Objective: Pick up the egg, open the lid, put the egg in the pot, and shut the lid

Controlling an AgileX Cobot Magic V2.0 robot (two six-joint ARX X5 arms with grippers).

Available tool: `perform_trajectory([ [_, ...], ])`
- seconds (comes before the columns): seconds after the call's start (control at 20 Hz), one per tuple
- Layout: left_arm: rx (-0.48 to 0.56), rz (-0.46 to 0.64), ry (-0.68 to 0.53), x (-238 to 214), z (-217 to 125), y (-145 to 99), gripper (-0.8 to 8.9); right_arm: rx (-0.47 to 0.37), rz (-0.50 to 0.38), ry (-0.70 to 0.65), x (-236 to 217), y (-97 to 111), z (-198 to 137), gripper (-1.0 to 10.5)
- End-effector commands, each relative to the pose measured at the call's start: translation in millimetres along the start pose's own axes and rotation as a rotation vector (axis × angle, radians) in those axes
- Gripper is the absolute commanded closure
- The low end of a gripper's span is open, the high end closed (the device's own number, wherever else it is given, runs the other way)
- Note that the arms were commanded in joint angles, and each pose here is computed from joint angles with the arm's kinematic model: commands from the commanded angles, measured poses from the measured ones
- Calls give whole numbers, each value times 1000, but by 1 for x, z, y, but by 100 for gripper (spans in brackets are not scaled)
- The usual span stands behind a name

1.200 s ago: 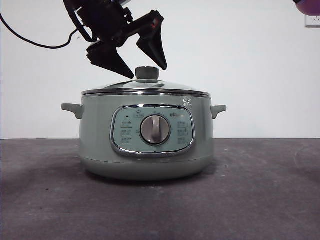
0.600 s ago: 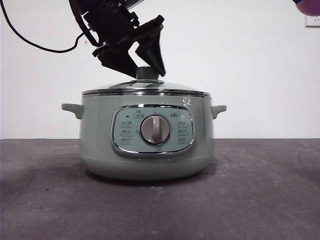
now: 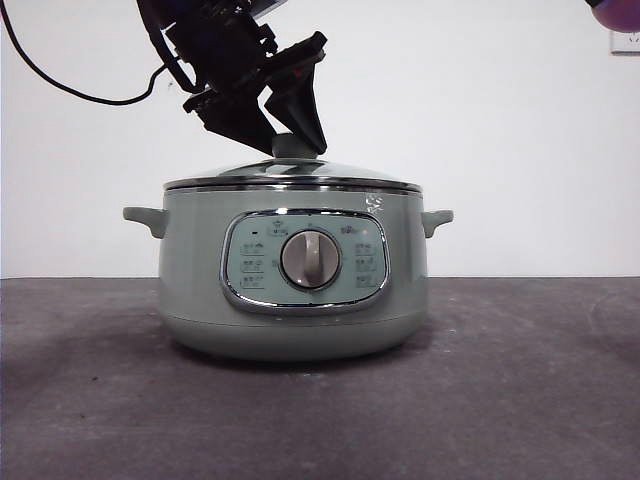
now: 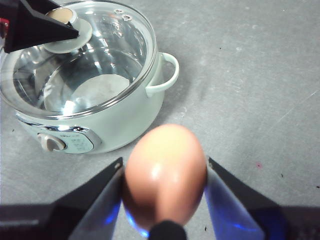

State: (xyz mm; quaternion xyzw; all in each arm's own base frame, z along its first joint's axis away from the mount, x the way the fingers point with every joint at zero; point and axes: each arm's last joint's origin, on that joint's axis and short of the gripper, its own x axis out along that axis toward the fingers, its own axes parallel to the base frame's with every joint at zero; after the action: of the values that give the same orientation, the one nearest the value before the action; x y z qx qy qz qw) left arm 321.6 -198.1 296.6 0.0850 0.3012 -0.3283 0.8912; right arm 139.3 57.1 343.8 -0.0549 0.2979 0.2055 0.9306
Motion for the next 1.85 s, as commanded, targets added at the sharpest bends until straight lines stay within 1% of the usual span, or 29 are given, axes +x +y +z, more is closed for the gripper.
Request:
perform_trajectory([
  [0.05,7,-7,-72,-22,11,-3,822,-6,3,-7,0,0,1,958],
  [0.3,19,31,-166,-72,25,-9,822,-5,5,8,7,0,3,958],
  [0.35,19,35,-182,-87,26,-10,822,-6,19,7,12,0,5,958],
  [0.45,23,41,-211,-118,27,-14,822,-1,79,-7,25,1,12,959],
  [0.55,22,78,-239,-151,25,-18,822,-4,122,-4,45,4,20,959],
  [0.8,22,118,-284,-226,6,-30,822,-63,193,54,109,26,54,959],
  [0.95,16,163,-285,-259,-10,-34,822,-127,233,99,156,46,78,959],
  [1.05,13,163,-291,-274,-18,-37,822,-151,249,126,185,57,88,959],
  [1.2,-6,160,-308,-290,-26,-40,822,-186,265,171,229,72,93,959],
  [1.3,-5,161,-313,-296,-30,-41,822,-209,269,195,254,79,89,959],
  [1.4,-9,160,-308,-297,-32,-41,822,-238,252,199,273,86,81,959],
  [1.5,-10,159,-298,-297,-33,-41,822,-275,241,221,288,90,71,959],
  [1.6,-10,159,-297,-297,-33,-41,822,-295,225,246,300,94,62,959],
  [1.8,-10,159,-293,-297,-33,-41,822,-307,226,289,313,97,50,959],
  [1.85,-10,159,-293,-297,-33,-41,822,-310,212,301,314,96,48,959],
])
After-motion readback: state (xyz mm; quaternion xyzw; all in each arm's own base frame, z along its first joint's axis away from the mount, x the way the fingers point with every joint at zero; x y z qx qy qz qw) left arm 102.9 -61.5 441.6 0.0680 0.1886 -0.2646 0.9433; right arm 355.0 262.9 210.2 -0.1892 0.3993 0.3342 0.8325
